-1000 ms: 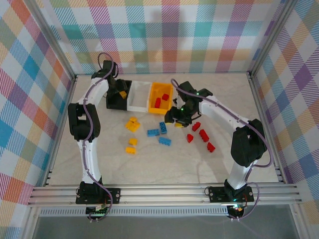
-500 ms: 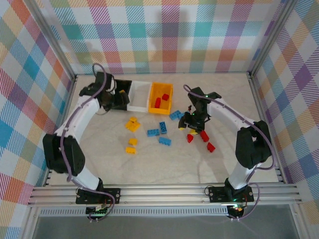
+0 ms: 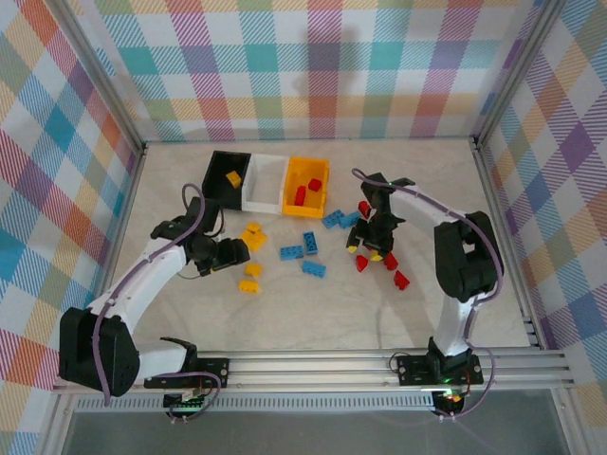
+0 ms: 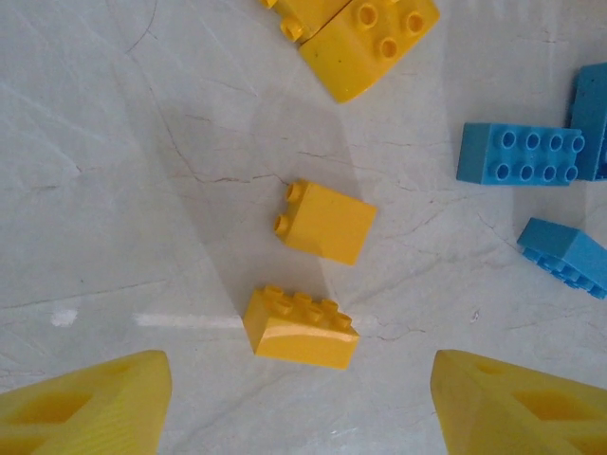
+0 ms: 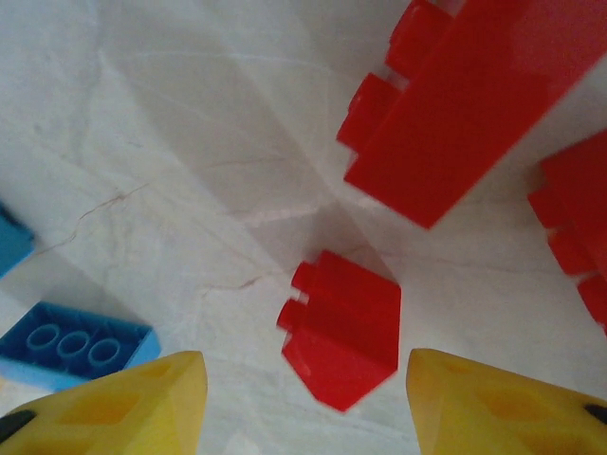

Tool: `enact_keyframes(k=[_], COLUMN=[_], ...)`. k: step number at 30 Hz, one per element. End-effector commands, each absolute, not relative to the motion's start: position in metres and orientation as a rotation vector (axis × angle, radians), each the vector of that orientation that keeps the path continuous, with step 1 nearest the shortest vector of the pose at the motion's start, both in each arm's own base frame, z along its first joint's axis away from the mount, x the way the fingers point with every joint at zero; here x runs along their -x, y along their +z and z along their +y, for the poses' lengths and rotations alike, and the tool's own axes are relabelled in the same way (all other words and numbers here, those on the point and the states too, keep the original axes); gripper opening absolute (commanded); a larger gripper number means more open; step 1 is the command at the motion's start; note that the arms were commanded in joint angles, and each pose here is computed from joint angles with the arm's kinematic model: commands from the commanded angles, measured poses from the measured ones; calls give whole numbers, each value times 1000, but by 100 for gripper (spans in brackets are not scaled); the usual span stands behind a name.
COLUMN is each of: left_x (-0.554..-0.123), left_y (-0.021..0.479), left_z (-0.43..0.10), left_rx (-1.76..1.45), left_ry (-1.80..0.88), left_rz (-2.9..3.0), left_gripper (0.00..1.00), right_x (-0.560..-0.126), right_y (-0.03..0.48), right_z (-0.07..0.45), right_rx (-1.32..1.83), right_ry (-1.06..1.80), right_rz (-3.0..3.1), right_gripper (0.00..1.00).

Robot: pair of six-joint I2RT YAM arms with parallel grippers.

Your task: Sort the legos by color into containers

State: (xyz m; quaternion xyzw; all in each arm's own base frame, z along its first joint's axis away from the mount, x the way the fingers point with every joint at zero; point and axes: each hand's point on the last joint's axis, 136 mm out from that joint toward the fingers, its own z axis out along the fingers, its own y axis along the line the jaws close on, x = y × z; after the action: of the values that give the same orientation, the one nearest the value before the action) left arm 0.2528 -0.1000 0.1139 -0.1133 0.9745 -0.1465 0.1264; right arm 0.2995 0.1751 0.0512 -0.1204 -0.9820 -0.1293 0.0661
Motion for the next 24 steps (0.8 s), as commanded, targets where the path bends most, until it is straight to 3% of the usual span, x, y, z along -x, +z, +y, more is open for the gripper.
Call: enact_keyframes(k=[1,15,24], left_x=[-245,-239,-236], left_y=[115,111,108], left_z=[-102,-98,-95], left_rx=[359,333,338], left_ry=[-448,-420,-404], left_rz=[2840,2853,2855], left_gripper=[73,74,74], right_x=[-300,-290,-291], right_y=[39,14,10], right_z=[175,172,172], right_rx=[414,441,431], right_ry=[-375,-320,-307], right_rz=[-2937,-2884,-2882], right_gripper=[59,56,45])
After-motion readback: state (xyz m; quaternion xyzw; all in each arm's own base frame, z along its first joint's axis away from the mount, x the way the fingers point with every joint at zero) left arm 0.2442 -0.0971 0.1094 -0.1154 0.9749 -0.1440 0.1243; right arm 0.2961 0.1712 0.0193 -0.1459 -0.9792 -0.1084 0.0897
